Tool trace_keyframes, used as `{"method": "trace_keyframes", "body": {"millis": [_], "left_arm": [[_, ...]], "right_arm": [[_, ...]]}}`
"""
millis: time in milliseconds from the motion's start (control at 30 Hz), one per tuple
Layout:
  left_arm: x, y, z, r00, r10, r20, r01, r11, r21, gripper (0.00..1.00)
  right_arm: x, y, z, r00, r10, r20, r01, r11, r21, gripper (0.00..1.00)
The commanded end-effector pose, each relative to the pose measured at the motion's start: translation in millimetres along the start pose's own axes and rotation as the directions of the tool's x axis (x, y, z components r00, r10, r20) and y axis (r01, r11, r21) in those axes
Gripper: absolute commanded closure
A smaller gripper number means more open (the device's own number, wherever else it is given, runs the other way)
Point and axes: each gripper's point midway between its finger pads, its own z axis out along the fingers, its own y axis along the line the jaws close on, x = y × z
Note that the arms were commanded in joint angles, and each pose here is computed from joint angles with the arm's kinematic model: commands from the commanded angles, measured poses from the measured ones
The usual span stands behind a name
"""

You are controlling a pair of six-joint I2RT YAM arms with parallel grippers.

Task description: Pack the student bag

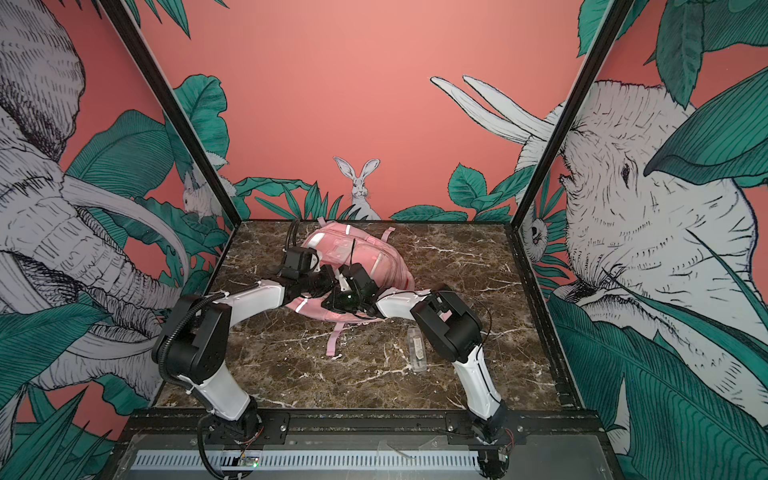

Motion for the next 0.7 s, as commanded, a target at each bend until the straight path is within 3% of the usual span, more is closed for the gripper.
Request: {"method": "trace_keyframes", "body": {"millis": [0, 200, 300, 667], "left_arm": [[3.1, -34.4, -16.6, 1.0, 0.027, -0.003, -0.027, 0.994, 0.104, 1.0], [-0.1, -27.9, -20.2, 0.998, 0.059, 0.008, -0.059, 0.996, 0.06, 1.0], [-5.0, -22.1, -21.7, 0.998, 0.056, 0.016, -0.056, 0.997, 0.049, 1.0], [-14.1, -15.7, -29.3, 0.994, 0.11, 0.004, -0.11, 0.994, 0.007, 1.0]], "right_arm": [[-11.2, 17.0, 3.7, 0.998, -0.033, 0.053, 0.037, 0.996, -0.08, 0.99], [-1.1, 4.0, -17.6, 0.998, -0.041, 0.045, 0.041, 0.999, -0.018, 0.64], [5.8, -0.9, -36.2, 0.996, -0.074, 0.041, 0.072, 0.997, 0.039, 0.55], [36.0, -30.6, -106.1, 0.988, -0.152, 0.021, 0.141, 0.954, 0.263, 0.51]]}}
